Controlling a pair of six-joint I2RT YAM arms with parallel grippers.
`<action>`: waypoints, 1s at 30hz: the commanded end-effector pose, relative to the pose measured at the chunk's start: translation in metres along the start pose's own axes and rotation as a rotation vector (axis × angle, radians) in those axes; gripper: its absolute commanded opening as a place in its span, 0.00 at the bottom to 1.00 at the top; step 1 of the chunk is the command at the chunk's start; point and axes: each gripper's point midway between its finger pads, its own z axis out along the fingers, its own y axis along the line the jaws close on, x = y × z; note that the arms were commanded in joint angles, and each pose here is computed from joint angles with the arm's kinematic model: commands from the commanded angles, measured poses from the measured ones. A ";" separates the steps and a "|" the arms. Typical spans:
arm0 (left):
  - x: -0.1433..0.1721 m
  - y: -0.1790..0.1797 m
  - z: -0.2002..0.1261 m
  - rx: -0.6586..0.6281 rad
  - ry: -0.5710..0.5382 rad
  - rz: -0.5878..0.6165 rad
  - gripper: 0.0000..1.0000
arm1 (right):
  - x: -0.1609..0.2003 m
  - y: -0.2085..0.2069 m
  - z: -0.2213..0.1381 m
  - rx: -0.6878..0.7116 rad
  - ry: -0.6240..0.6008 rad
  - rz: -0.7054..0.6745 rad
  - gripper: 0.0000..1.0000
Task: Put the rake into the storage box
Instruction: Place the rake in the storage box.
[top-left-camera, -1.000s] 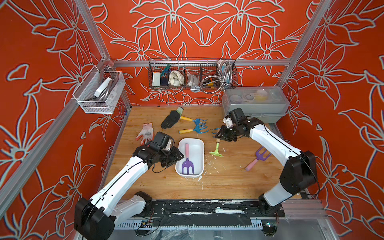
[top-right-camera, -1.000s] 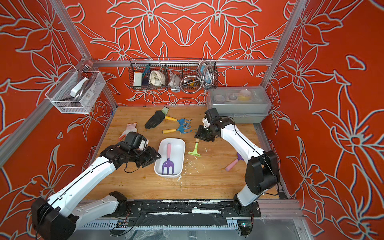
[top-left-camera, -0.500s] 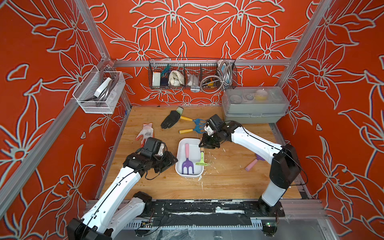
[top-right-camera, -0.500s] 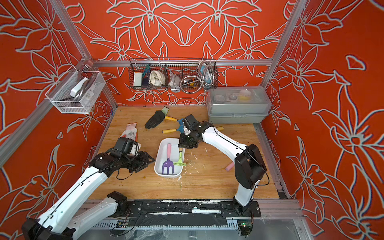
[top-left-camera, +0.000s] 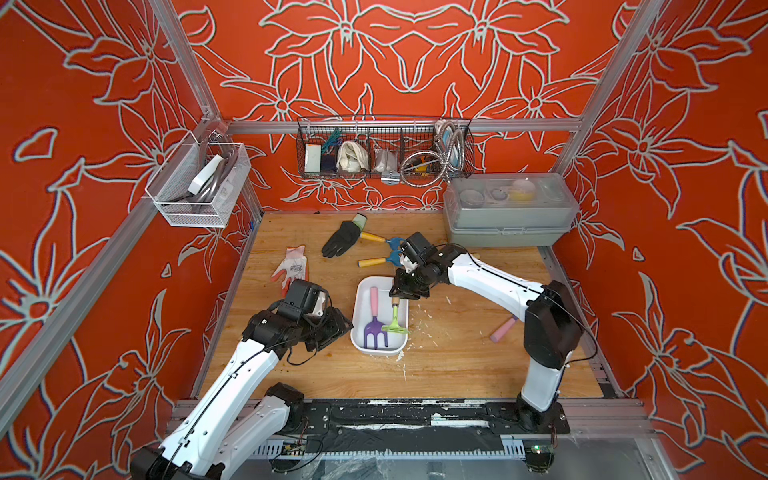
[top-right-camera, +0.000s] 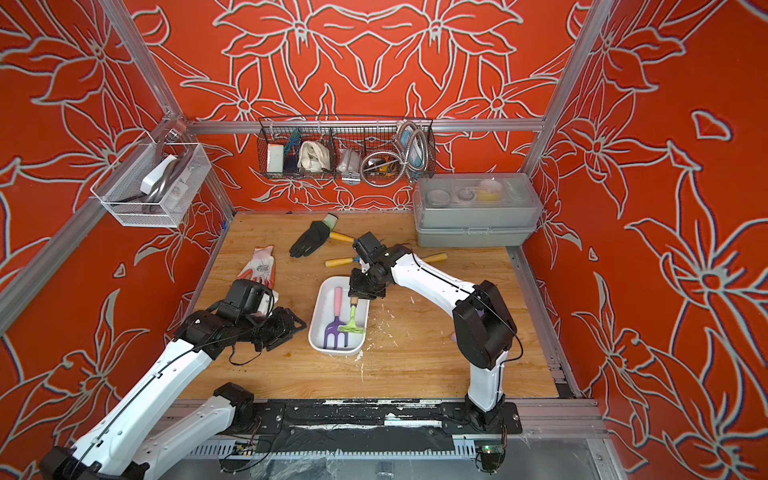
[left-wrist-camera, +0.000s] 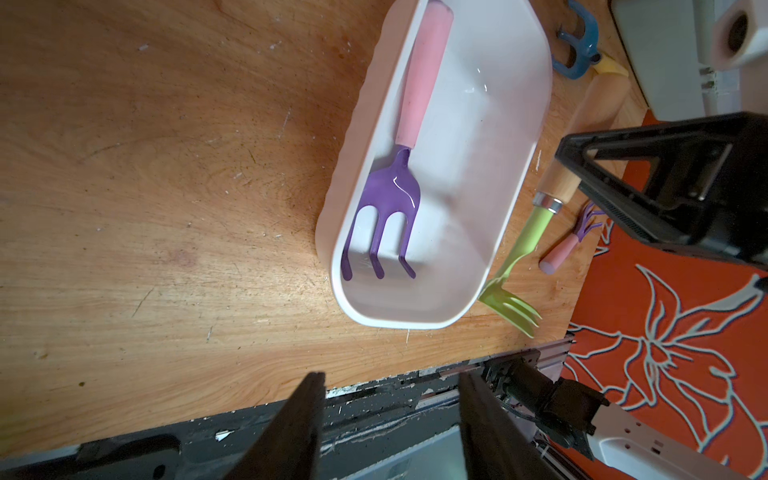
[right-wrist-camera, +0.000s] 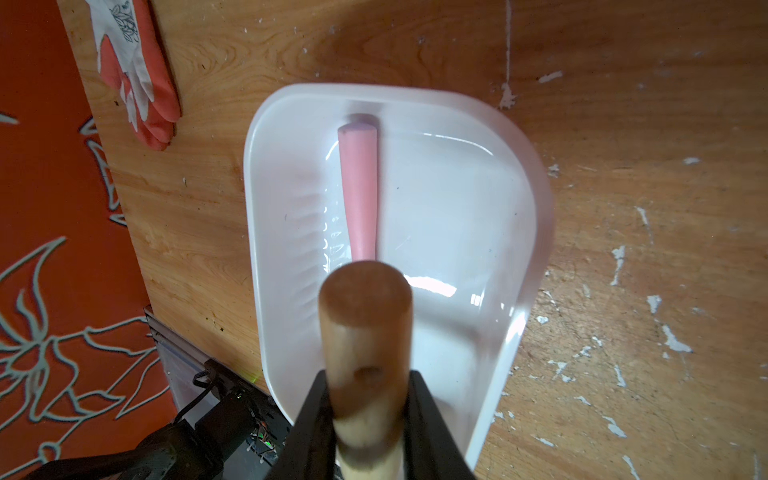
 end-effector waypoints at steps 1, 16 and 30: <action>0.003 0.005 -0.003 -0.007 0.003 0.001 0.54 | -0.004 0.013 0.003 -0.013 -0.011 -0.009 0.08; 0.003 0.008 -0.003 -0.008 0.003 -0.008 0.55 | 0.003 0.002 0.008 0.040 -0.008 -0.030 0.31; 0.003 0.007 -0.006 -0.002 -0.001 -0.010 0.55 | -0.012 0.012 -0.024 0.050 -0.120 -0.121 0.38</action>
